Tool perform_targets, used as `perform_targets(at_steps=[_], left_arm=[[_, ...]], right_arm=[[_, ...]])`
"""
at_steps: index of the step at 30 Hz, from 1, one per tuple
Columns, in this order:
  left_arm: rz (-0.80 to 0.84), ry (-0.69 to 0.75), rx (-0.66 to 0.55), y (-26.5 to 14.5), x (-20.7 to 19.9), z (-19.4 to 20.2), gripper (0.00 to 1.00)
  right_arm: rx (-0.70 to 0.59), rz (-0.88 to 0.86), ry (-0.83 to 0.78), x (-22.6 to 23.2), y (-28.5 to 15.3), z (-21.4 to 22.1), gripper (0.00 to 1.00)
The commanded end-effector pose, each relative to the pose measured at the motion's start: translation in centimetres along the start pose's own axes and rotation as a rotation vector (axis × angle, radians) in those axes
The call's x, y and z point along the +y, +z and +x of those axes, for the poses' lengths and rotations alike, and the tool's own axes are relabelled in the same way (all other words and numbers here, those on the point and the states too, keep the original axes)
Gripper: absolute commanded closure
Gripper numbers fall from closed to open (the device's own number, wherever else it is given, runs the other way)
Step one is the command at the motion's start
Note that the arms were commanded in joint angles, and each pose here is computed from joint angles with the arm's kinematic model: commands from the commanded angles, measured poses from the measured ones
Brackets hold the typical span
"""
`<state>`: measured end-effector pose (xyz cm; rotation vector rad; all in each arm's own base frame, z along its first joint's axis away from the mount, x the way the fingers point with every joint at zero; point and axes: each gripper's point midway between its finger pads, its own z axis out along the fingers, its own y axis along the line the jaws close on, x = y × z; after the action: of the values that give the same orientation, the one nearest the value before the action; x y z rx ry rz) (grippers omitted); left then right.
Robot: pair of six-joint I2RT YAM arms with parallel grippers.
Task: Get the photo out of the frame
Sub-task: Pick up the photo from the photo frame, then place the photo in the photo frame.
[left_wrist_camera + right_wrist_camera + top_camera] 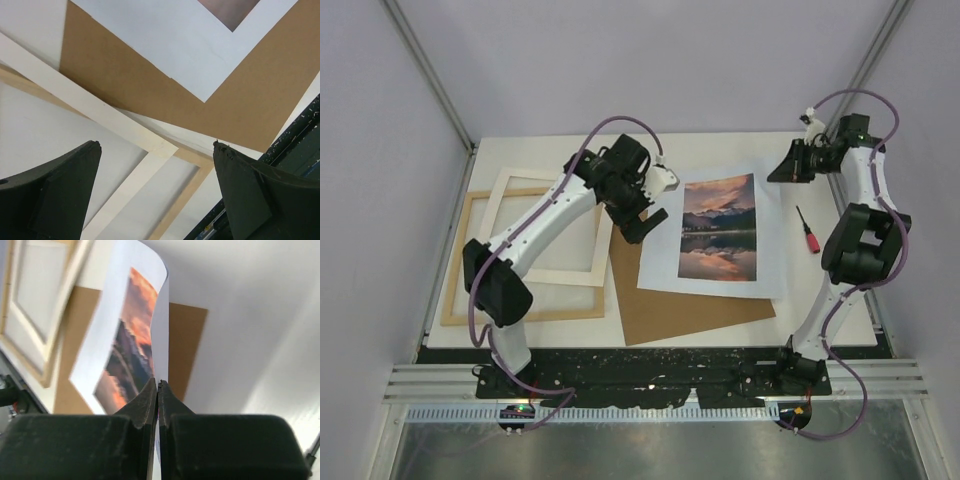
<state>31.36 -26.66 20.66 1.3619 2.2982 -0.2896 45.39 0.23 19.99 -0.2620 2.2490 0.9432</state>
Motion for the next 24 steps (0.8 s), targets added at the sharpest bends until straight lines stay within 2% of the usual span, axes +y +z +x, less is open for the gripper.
perform_targets(at_steps=[1, 5, 9, 15, 20, 24], left_arm=[[0.097, -0.005, 0.094, 3.8, -1.2, 2.7, 0.0], [0.115, -0.007, 0.115, 4.8, -1.3, 3.5, 0.01], [0.159, -0.04, 0.09, 6.5, -0.8, 3.1, 0.0], [0.273, -0.212, -0.027, 8.0, 1.2, -0.1, 0.0], [0.328, -0.231, -0.04, 8.5, 0.5, -0.9, 0.0], [0.328, -0.235, -0.007, 9.2, 0.1, 0.2, 0.0]], right_arm=[[0.176, 0.288, 0.005, -10.4, 3.3, 6.1, 0.92], [0.226, 0.427, -0.085, -15.0, 2.6, 6.7, 0.92], [0.214, 0.484, -0.217, -16.3, 1.8, 6.0, 0.92], [0.213, 0.573, -0.434, -17.0, 1.4, 5.4, 0.92], [0.196, 0.545, -0.515, -15.8, 2.7, 5.4, 0.92], [0.177, 0.53, -0.575, -14.7, 4.1, 5.0, 0.92]])
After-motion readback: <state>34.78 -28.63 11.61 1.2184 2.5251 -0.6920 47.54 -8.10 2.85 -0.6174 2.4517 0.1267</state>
